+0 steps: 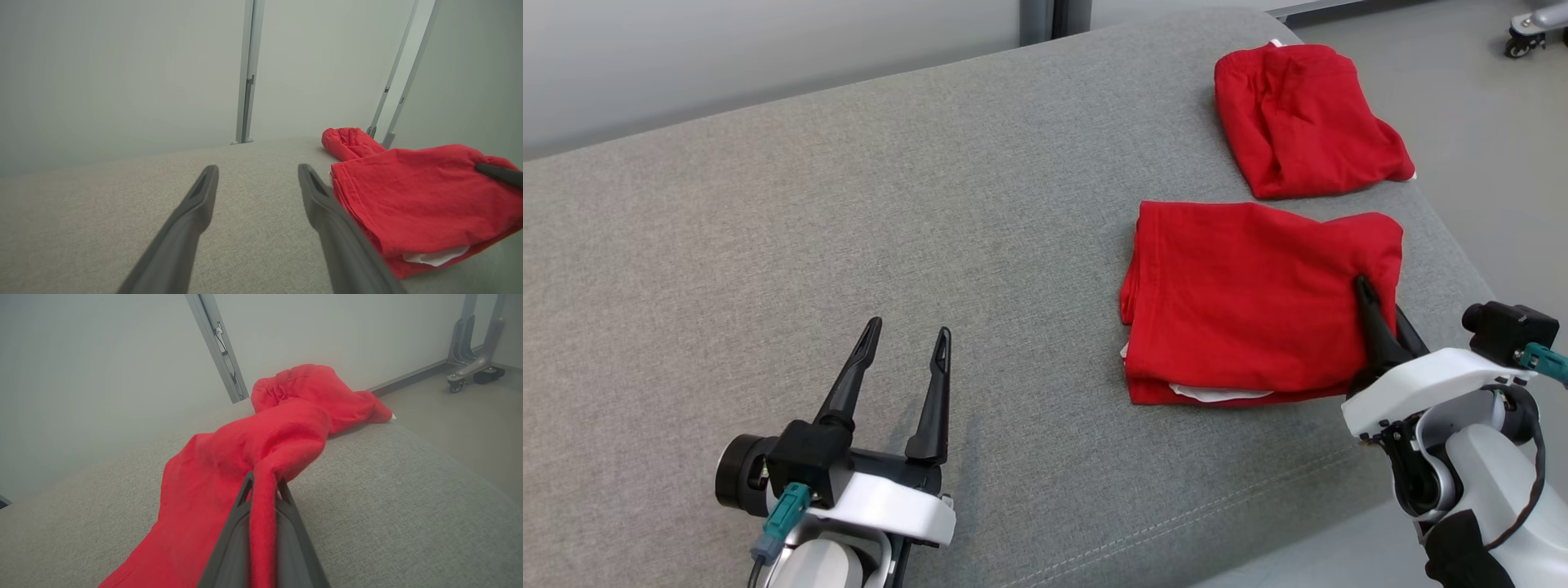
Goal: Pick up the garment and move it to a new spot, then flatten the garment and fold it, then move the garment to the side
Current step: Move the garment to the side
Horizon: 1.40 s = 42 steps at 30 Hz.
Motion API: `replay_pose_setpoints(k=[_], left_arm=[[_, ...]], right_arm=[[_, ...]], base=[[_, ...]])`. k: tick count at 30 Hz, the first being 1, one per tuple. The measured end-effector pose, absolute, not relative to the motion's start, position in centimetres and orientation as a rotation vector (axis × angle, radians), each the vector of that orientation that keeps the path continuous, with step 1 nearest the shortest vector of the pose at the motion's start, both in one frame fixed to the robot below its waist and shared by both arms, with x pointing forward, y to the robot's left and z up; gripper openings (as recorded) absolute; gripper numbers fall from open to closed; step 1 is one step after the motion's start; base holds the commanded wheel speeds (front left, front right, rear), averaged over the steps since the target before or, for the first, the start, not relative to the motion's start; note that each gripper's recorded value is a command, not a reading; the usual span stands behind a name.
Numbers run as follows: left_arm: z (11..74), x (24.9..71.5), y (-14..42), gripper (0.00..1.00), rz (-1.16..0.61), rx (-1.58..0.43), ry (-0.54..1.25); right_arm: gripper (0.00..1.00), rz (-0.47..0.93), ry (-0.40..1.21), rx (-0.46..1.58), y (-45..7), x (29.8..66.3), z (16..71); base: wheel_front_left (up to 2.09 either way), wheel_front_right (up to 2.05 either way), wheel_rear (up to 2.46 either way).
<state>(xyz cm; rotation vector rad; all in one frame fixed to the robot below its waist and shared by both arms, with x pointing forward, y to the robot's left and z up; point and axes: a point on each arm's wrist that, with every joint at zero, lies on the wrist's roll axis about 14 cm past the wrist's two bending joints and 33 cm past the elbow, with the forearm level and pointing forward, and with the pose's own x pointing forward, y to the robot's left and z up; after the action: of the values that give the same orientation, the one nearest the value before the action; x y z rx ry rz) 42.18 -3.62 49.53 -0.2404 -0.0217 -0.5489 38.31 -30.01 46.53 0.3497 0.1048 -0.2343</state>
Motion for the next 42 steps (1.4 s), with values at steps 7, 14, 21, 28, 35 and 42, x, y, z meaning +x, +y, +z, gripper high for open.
replay_pose_setpoints(k=[7,14,21,28,35,42], left_arm=[[49.8,42.3,-4.1,1.00,-0.563,-0.243,-0.030],[49.4,42.6,-3.1,1.00,-0.534,-0.240,-0.023],[49.1,43.6,-1.9,1.00,-0.497,-0.247,-0.025],[47.7,45.0,-1.3,1.00,-0.478,-0.235,-0.012],[45.6,46.7,-1.0,1.00,-0.468,-0.232,0.013],[43.0,48.1,-0.9,1.00,-0.475,-0.209,0.042]], right_arm=[[0.00,-0.240,0.115,0.346,-30.1,38.1,46.1],[0.00,-0.173,0.078,0.299,-29.2,40.9,48.1],[0.00,-0.047,-0.054,0.213,-27.7,47.3,54.7],[0.00,0.030,-0.030,0.124,-26.6,53.0,57.2],[0.00,0.011,0.042,0.042,-28.7,55.8,55.4],[0.00,-0.078,0.118,-0.037,-33.3,57.2,52.4]], base=[[0.00,0.00,0.00],[0.00,0.00,0.00],[0.00,0.00,0.00],[0.00,0.00,0.00],[0.00,0.00,0.00],[0.00,0.00,0.00]])
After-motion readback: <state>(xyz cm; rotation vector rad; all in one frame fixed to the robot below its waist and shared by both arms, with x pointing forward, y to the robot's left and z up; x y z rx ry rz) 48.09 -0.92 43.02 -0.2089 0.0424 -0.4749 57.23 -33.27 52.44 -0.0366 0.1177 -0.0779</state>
